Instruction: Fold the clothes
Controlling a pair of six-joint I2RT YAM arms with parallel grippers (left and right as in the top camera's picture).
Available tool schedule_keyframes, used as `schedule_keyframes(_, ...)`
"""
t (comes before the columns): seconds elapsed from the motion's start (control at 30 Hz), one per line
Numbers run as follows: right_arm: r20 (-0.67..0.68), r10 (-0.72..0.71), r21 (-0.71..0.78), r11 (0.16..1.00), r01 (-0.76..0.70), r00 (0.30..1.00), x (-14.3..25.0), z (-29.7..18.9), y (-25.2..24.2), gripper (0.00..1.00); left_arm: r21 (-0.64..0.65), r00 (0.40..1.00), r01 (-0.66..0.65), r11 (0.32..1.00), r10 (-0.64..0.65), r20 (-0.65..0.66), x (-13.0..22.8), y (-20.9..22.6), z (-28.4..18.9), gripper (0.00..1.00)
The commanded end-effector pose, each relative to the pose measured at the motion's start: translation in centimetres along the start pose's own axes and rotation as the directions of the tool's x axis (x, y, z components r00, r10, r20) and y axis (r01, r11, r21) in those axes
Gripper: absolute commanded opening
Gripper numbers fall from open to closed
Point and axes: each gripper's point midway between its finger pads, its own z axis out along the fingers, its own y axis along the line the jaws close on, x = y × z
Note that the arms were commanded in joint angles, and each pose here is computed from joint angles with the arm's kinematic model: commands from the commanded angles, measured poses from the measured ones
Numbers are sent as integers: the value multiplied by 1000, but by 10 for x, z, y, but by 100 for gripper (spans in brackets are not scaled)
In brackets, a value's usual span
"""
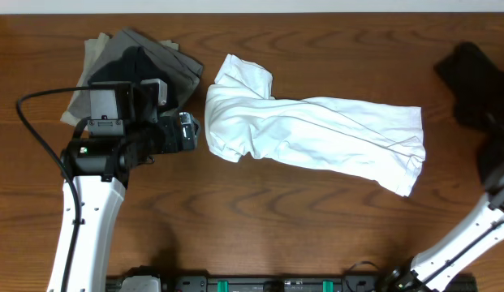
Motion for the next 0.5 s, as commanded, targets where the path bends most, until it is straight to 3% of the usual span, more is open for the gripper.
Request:
schedule_keyframes(0.0,-48,14,-75,997,-17,999,3,-2,-18,1,15,1000,-3,1000,2,30,-8,-5,-8,98)
schedule_keyframes(0.07,-22,-13,-247,969,8,1000,-8,-28,4,3,15,1000,-3,1000,2,30,-8,-5,-8,98)
schedule_keyframes(0.2,95,-164,-482,856,189,982,-15,-93,58,29,15,1000,-3,1000,3,30,-8,-5,-8,98)
schedule_keyframes(0.37,137,-245,-481,831,280,960,3,-134,100,54,15,1000,-3,1000,3,31,-8,-5,-8,98)
schedule_keyframes(0.47,51,-296,-415,862,290,954,34,-122,113,56,15,1000,-3,1000,3,30,-8,-5,-8,98)
